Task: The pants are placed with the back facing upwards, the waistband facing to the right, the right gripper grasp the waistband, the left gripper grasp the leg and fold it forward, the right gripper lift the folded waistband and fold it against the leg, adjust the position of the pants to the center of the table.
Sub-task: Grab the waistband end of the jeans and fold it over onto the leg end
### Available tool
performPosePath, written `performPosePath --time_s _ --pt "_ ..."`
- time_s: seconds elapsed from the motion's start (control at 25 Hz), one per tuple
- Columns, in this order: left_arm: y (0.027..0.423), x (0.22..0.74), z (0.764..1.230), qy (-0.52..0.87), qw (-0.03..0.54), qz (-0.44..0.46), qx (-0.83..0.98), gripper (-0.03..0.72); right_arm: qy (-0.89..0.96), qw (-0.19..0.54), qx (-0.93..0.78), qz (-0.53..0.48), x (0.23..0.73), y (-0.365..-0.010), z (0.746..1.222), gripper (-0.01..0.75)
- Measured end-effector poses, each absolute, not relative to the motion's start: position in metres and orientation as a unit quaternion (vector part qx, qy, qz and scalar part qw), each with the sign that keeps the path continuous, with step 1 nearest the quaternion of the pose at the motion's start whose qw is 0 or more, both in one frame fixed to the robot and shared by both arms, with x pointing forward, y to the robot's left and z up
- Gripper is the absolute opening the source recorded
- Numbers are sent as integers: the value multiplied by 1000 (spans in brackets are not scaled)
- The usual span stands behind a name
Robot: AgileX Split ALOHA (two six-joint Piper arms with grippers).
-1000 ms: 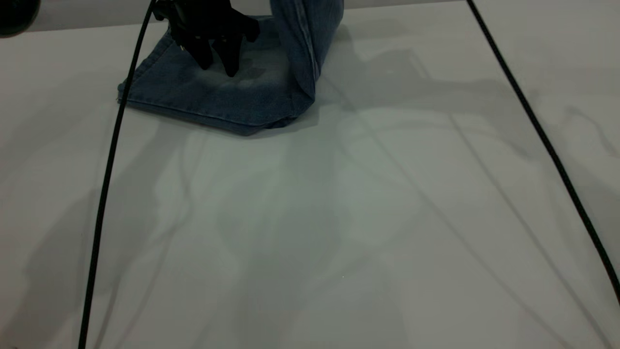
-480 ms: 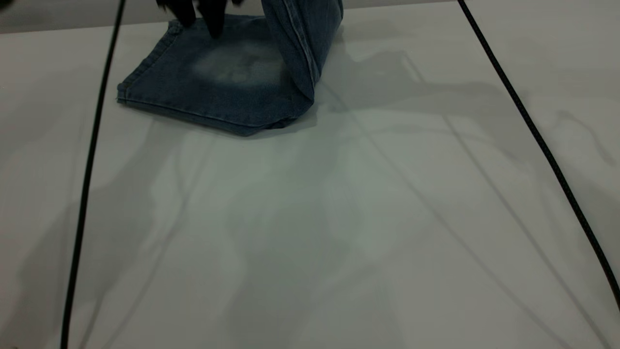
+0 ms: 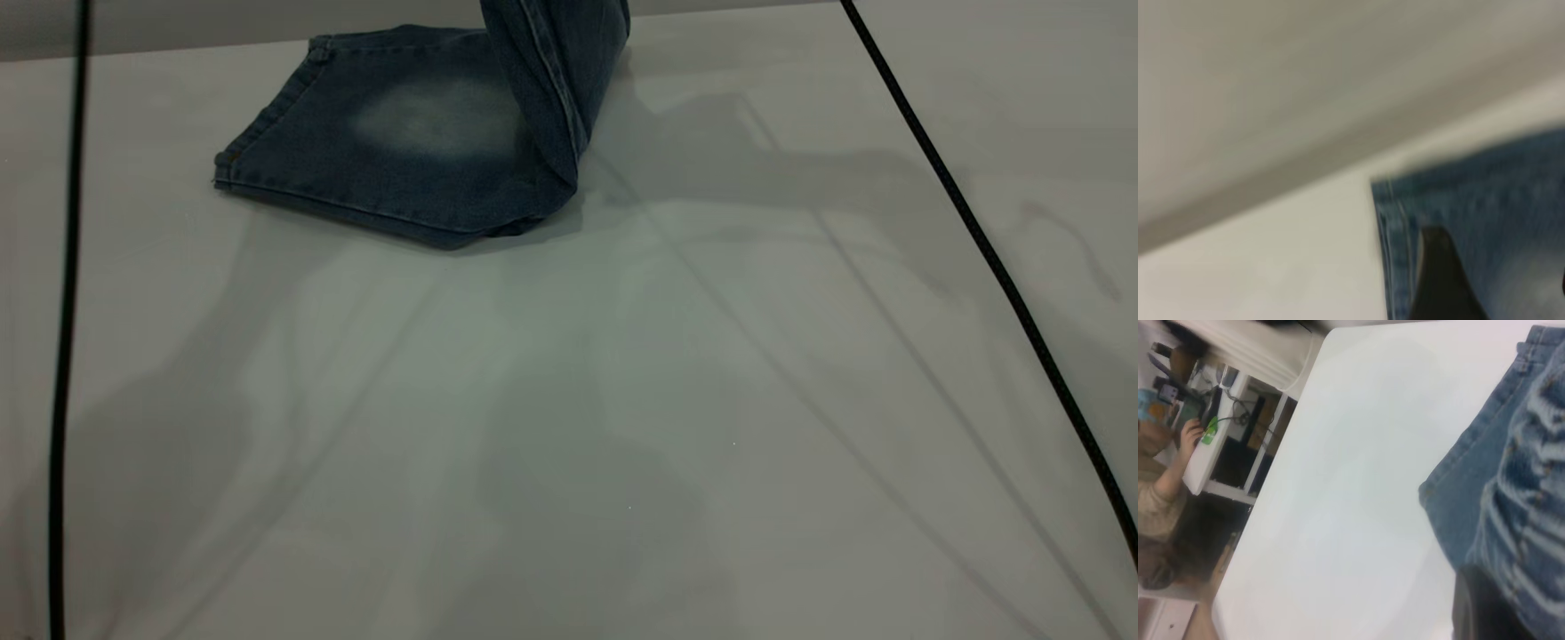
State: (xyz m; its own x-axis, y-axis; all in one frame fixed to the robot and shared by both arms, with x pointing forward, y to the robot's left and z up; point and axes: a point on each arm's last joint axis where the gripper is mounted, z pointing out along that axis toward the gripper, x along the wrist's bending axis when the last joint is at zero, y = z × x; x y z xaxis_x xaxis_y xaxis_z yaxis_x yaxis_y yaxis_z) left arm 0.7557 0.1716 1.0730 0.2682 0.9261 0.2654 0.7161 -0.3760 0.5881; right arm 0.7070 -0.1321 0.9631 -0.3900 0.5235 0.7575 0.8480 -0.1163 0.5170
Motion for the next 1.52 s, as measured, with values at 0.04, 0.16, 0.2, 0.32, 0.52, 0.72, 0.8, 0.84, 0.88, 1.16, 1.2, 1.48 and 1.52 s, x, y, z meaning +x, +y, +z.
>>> performPosePath --time_s 0.04,0.16,0.2,0.32,0.52,0.72,0.8,0.84,0.88,1.16,1.2,1.48,1.52 --pt "171 751 1089 530 196 301 769 399 -647 149 -532 -526 707 -131 963 104" --pt "167 729 1141 520 259 309 753 399 -655 134 -526 -526 706 -120 961 104" --pt "165 721 1154 512 274 310 753 399 -658 127 -525 -525 705 -116 960 104" --pt "162 703 1185 488 308 314 754 399 -662 112 -523 -525 703 -101 958 106" --pt "155 691 1200 477 332 309 753 399 -665 104 -536 -509 699 -75 935 107" --pt "145 689 1198 466 344 292 761 399 -656 108 -549 -506 700 -51 912 108" --pt "143 688 1198 459 345 291 765 399 -649 117 -550 -513 703 -44 907 108" --pt "142 688 1198 459 346 290 765 399 -645 121 -551 -516 704 -39 904 108" --pt "142 688 1198 459 346 289 765 399 -640 126 -552 -519 705 -35 902 109" --pt "142 688 1198 455 347 289 768 399 -618 151 -552 -538 711 -14 890 195" --pt "142 688 1198 453 346 290 769 399 -617 152 -552 -540 712 -14 889 233" --pt "142 688 1198 449 344 292 771 399 -619 139 -556 -537 713 -15 888 492" --pt "142 688 1198 449 344 292 771 399 -622 132 -557 -535 714 -16 887 514"
